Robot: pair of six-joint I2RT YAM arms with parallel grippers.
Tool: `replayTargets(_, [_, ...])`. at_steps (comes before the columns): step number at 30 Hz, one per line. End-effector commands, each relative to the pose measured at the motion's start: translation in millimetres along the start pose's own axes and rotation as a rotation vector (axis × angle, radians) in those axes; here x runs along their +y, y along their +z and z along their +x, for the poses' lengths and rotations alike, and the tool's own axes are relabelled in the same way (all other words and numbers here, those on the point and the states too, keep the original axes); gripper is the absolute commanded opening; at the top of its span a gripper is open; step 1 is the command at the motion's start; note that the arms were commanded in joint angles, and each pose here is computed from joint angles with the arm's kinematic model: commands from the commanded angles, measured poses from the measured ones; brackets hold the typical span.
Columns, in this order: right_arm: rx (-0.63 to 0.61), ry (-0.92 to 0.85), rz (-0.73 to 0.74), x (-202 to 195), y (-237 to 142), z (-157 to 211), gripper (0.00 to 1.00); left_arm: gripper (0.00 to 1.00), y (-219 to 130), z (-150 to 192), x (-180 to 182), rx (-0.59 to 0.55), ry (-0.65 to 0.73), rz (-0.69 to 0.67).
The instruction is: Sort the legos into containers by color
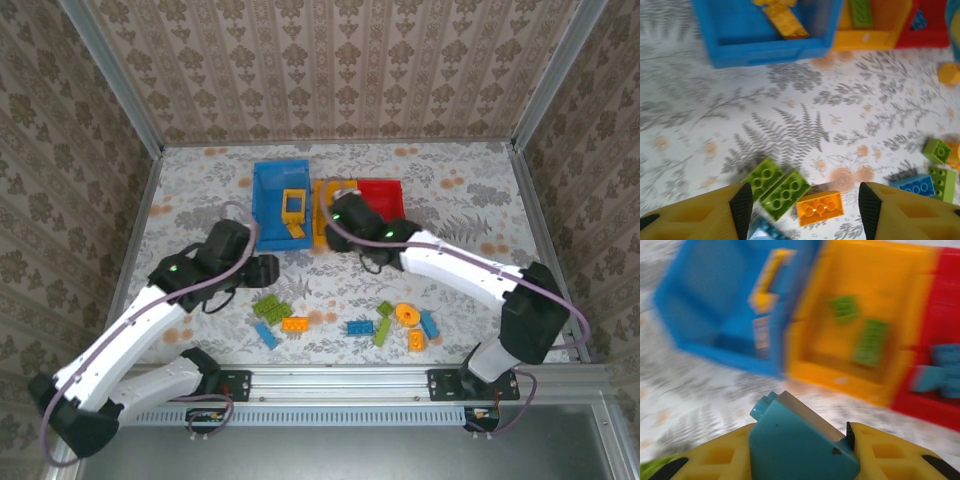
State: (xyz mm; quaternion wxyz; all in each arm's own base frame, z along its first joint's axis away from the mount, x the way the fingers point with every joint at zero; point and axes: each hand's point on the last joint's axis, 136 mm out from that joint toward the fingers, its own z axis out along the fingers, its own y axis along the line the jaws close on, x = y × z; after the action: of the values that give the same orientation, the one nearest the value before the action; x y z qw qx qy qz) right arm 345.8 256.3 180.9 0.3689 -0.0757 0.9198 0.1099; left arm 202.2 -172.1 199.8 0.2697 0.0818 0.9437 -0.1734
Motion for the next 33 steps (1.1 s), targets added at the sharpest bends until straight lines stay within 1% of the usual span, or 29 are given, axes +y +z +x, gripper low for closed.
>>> replayTargets(1, [0.055, 0.091, 0.112, -59.4, 10.0, 6.7, 0.28, 0.61, 7.4, -29.7, -48.5, -0.068, 0.110, 0.111])
replayTargets(3, [0.076, 0.143, 0.142, -85.0, 23.6, 0.5, 0.28, 0.61, 16.2, -35.7, -68.2, -0.066, 0.159, 0.128])
replayTargets(6, [0.107, 0.193, 0.157, -105.4, 49.1, -10.7, 0.28, 0.61, 25.5, -45.8, -89.8, -0.075, 0.201, 0.147])
replayTargets(11, [0.180, 0.248, 0.179, -122.3, 90.6, -20.2, 0.28, 0.61, 38.0, -55.3, -111.5, -0.078, 0.256, 0.156])
replayTargets(13, [0.199, 0.267, 0.183, -127.0, 102.1, -22.7, 0.31, 0.61, 43.6, -54.7, -116.7, -0.068, 0.280, 0.154])
replayTargets(15, [0.210, 0.286, 0.179, -129.3, 112.4, -25.4, 0.35, 0.61, 48.5, -52.4, -119.1, -0.056, 0.300, 0.150])
replayTargets(18, [0.255, 0.303, 0.182, -132.1, 121.1, -17.9, 0.41, 0.62, 56.7, -44.7, -116.0, -0.023, 0.319, 0.137])
replayTargets(22, [0.255, 0.295, 0.175, -131.9, 120.8, -19.2, 0.53, 0.63, 63.1, -27.1, -103.9, 0.048, 0.366, 0.109])
replayTargets(26, [0.233, 0.285, 0.163, -129.9, 110.3, -26.5, 0.61, 0.64, 61.2, -8.0, -89.0, 0.104, 0.407, 0.090])
replayTargets(30, [0.197, 0.283, 0.148, -126.2, 93.5, -38.0, 0.64, 0.66, 57.9, 13.6, -76.3, 0.184, 0.448, 0.089])
replayTargets(33, [0.148, 0.263, 0.141, -122.2, 70.1, -51.0, 0.64, 0.67, 52.0, 35.5, -64.3, 0.283, 0.490, 0.079])
